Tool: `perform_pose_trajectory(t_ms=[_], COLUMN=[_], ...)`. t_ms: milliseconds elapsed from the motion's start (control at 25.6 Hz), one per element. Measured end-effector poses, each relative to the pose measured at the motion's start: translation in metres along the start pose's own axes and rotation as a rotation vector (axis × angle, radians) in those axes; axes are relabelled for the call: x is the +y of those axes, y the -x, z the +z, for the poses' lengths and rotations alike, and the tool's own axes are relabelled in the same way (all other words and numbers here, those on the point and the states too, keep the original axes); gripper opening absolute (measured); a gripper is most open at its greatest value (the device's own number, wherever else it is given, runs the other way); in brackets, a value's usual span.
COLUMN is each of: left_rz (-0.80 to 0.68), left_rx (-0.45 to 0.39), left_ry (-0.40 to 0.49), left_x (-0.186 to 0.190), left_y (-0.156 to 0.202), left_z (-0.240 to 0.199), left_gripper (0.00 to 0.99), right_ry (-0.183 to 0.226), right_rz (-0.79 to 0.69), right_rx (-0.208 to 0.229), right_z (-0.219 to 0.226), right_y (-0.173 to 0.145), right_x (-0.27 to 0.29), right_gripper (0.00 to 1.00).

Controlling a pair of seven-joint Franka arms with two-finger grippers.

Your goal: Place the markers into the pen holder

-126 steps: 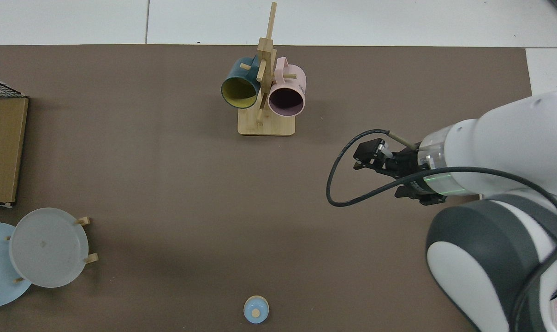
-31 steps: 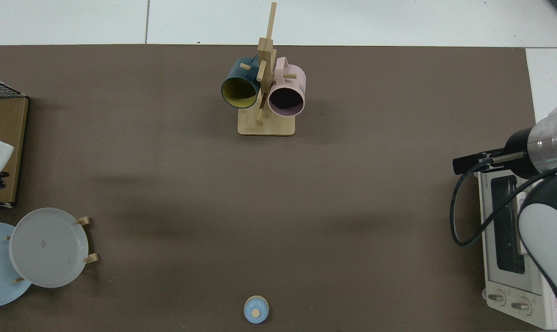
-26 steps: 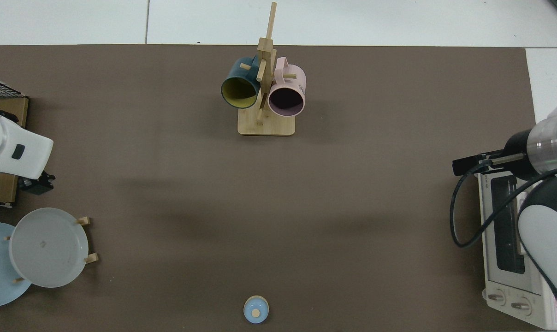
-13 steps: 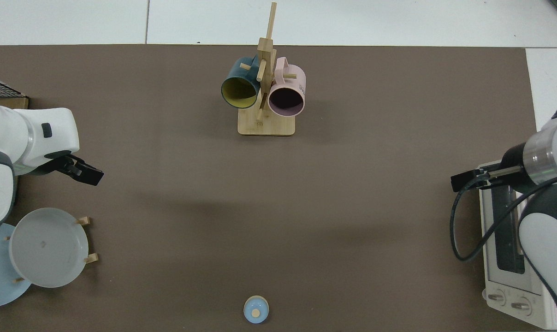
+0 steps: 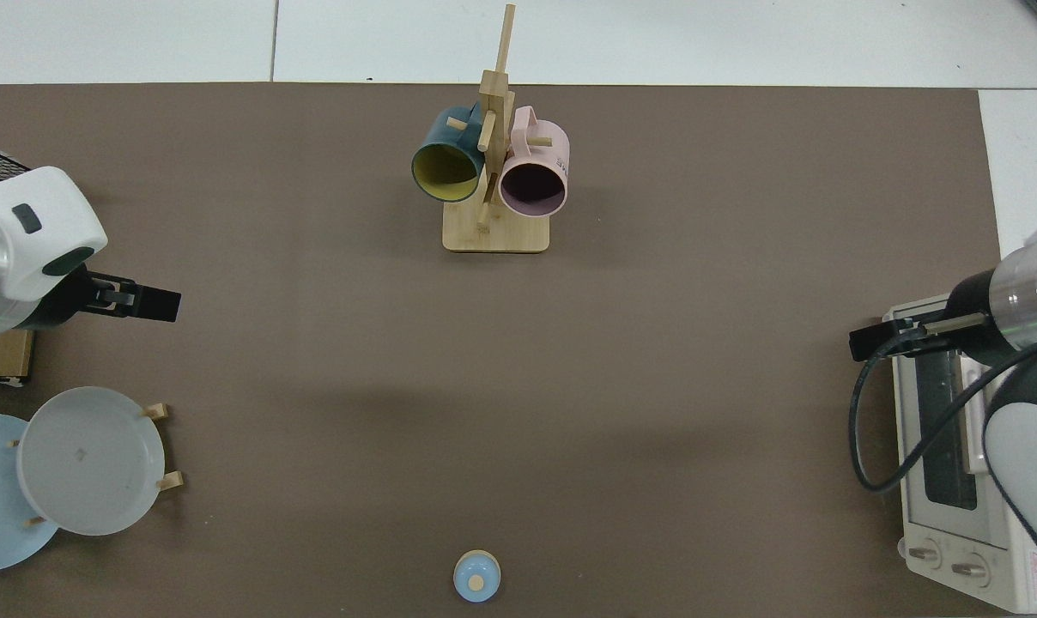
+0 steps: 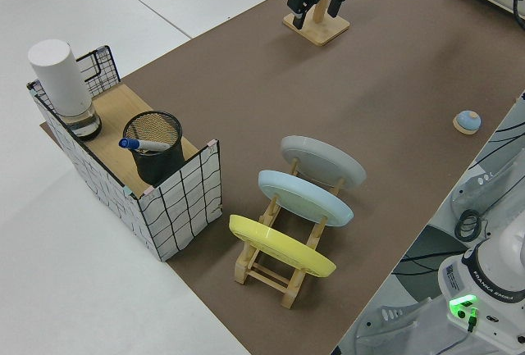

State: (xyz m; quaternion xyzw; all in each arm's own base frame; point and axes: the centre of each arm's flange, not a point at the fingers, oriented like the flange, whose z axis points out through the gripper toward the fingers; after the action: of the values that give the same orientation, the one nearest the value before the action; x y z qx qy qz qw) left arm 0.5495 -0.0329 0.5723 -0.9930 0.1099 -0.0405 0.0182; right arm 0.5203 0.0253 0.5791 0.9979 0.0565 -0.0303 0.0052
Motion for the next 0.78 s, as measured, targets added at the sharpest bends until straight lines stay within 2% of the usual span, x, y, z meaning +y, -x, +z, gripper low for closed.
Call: perform_pose_trajectory(t_ms=[234,507,780], left_rz=[-0.062,-0.082,-0.067], left_rx=[-0.015,-0.045,-0.074], left_ry=[-0.001,0.003,0.007], left_x=[-0.013,-0.021,-0.012], left_y=[0.022,0.029,0.031], left_z=[-0.026,-0.027,-0.027], left_gripper=[0.991,0.991,0.991], right_ry=[0.0,0.0,0.0], right_rz=[0.0,0.0,0.0], right_rx=[0.0,0.0,0.0], right_z=[0.0,0.0,0.0], right_y=[0.0,0.0,0.0], right_x=[0.0,0.0,0.0], right_gripper=[1.0,1.0,1.0])
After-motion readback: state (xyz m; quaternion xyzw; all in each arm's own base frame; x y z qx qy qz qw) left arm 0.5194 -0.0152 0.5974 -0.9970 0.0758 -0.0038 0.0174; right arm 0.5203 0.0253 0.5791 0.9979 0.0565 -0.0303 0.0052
